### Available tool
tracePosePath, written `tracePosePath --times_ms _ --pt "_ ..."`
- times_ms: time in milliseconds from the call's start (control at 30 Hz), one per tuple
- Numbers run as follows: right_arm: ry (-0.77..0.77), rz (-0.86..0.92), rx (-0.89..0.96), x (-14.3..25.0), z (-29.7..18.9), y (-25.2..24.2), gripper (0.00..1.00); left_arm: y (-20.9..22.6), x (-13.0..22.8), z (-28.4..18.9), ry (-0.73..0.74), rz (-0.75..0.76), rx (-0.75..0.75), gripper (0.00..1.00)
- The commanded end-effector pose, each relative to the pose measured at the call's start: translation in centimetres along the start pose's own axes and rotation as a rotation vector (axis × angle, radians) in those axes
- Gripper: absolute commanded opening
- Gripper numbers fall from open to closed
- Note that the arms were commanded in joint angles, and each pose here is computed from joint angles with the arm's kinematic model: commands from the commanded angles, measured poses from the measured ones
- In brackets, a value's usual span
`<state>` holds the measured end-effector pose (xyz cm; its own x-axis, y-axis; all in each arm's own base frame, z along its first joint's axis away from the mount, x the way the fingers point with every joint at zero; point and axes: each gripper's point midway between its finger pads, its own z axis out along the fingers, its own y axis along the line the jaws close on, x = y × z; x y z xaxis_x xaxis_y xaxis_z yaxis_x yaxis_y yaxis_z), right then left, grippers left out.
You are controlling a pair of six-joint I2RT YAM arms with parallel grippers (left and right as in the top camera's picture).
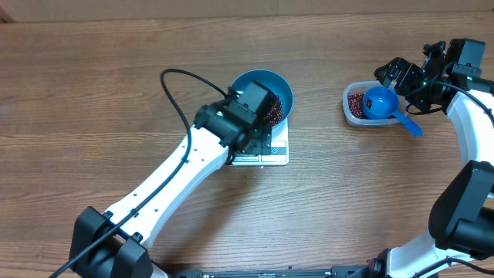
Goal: Scoop item into bowl and weigh 150g on scale
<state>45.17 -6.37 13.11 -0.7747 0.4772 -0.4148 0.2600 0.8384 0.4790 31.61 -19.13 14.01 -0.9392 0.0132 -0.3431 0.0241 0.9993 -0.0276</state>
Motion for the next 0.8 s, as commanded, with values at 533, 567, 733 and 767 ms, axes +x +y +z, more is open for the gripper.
tracePosePath --times_ms 533,567,733,767 --pt "0.003 0.002 -0.003 0.1 0.1 -0.1 1.0 0.9 -2.2 -0.6 -0.067 -0.071 0.007 1.0" --pt "0.003 0.002 -0.003 0.1 0.1 -0.1 1.0 0.9 -2.2 -0.6 -0.066 -0.071 0.007 1.0" --pt "0.003 0.002 -0.004 0.1 0.1 -0.1 1.0 0.9 -2.2 -0.6 -0.066 -0.071 0.007 1.0" --pt "0.003 0.002 -0.004 0.1 0.1 -0.1 1.0 0.9 -2.2 -0.6 -0.066 -0.071 0.007 1.0"
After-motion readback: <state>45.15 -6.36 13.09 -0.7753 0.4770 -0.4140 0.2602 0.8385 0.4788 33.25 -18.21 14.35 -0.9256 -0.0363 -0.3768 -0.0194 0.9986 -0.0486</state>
